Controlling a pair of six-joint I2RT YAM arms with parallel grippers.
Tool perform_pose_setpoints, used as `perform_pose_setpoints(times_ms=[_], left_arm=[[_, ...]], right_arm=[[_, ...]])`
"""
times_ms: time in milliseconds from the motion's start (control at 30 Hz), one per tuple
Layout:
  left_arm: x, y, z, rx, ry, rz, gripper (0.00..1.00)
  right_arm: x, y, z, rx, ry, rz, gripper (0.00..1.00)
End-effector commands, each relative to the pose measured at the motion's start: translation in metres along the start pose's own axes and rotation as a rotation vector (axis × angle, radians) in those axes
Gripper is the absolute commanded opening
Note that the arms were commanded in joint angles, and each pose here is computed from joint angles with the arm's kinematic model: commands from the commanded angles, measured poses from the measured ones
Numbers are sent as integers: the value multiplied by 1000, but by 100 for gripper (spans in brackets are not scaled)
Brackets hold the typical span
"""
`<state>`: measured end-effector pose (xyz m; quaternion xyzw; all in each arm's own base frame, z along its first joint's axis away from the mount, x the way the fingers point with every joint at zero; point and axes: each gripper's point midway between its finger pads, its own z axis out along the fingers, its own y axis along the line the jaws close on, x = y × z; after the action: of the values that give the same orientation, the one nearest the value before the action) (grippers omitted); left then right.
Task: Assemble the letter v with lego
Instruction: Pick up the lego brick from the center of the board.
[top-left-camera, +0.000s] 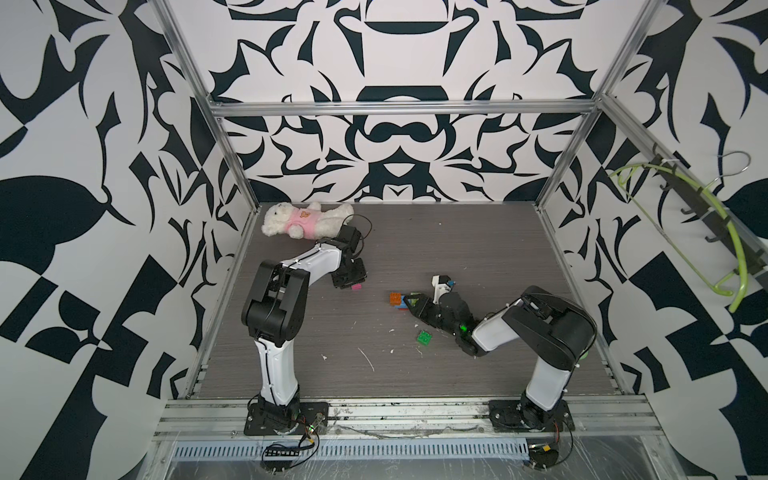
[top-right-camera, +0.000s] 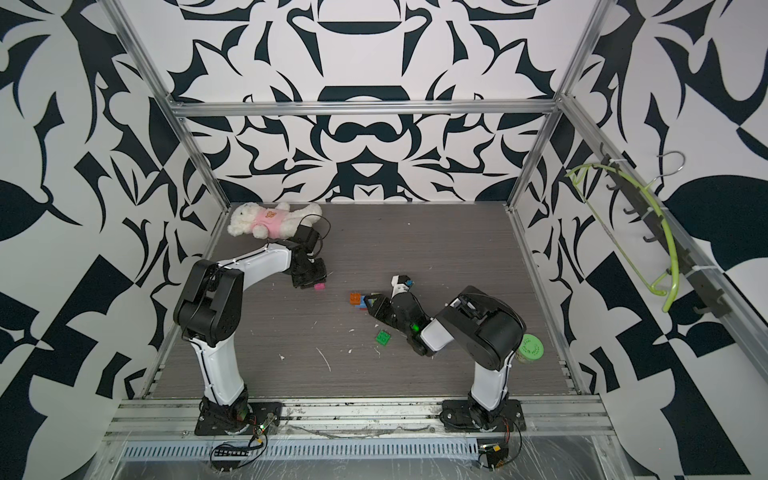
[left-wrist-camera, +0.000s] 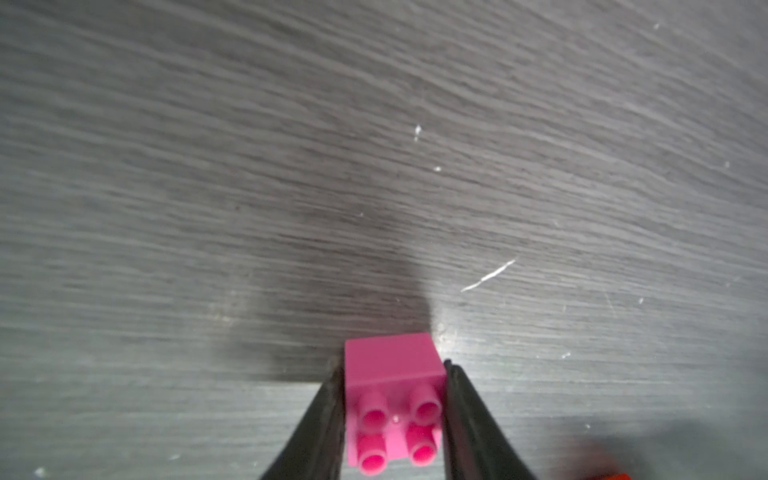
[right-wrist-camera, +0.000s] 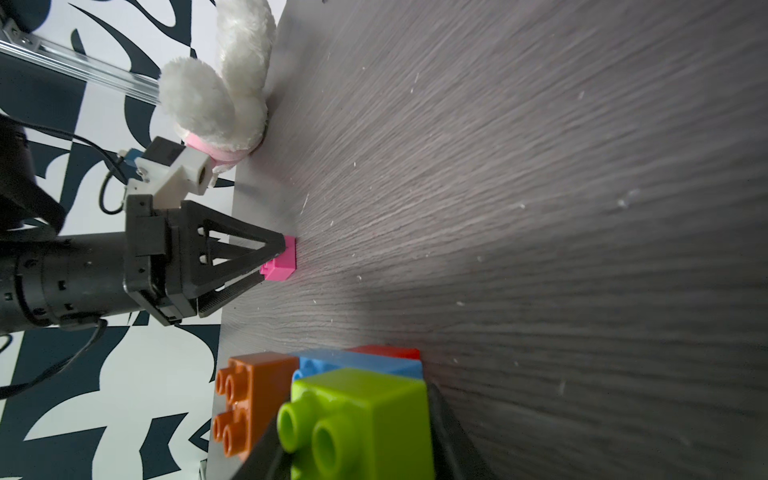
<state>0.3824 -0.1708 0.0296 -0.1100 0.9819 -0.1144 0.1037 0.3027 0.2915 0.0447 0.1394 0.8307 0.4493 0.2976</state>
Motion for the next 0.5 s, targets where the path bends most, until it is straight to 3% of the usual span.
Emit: perform_pose_setpoints(times_ms=[0,333,467], left_arm=[[8,0,-6,18,20,-6,31],[33,-33,-63,63,-44,48,17],[49,-49,-79,69,-47,73,16]], right_arm=[[-4,9,0,9,-12,-44,35],[-6,8,-3,43,-19,-77,34],[-6,7,-2,49,-17,-87,34]])
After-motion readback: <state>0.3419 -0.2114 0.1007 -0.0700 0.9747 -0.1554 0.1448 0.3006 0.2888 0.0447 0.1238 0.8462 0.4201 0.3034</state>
